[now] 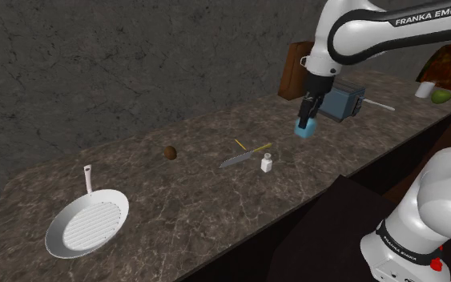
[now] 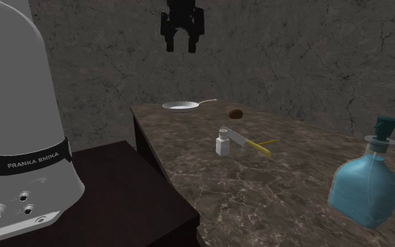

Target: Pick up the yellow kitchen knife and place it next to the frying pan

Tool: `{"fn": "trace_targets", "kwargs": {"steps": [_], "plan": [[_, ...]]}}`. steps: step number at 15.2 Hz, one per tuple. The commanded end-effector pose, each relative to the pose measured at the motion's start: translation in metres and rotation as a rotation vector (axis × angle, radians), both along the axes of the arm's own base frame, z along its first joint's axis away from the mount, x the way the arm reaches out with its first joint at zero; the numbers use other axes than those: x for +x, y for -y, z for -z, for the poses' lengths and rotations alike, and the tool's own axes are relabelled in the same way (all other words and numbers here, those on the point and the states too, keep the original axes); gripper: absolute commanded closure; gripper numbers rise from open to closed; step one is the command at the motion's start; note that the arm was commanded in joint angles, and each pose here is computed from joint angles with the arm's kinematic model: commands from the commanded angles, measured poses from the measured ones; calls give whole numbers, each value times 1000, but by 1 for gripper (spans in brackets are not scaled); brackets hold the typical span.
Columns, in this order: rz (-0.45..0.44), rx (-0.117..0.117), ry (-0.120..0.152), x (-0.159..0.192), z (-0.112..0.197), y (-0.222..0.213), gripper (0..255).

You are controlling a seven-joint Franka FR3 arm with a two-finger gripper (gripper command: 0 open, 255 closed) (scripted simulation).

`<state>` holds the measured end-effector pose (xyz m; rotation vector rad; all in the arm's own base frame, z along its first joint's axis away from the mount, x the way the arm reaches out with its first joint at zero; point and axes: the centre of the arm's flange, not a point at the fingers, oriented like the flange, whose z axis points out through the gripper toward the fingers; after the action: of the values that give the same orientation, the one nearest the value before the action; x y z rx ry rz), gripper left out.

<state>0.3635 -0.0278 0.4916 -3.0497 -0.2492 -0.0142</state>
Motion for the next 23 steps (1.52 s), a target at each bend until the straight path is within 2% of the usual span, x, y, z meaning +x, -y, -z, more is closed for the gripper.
{"fn": "trace_targets", "kwargs": {"steps": [1,12,23], "plan": [[-79,-3,8,15,18,14,0],[-483,-15,37,105,126,48,0],[-888,-27,66,204,231,45,0]]}}
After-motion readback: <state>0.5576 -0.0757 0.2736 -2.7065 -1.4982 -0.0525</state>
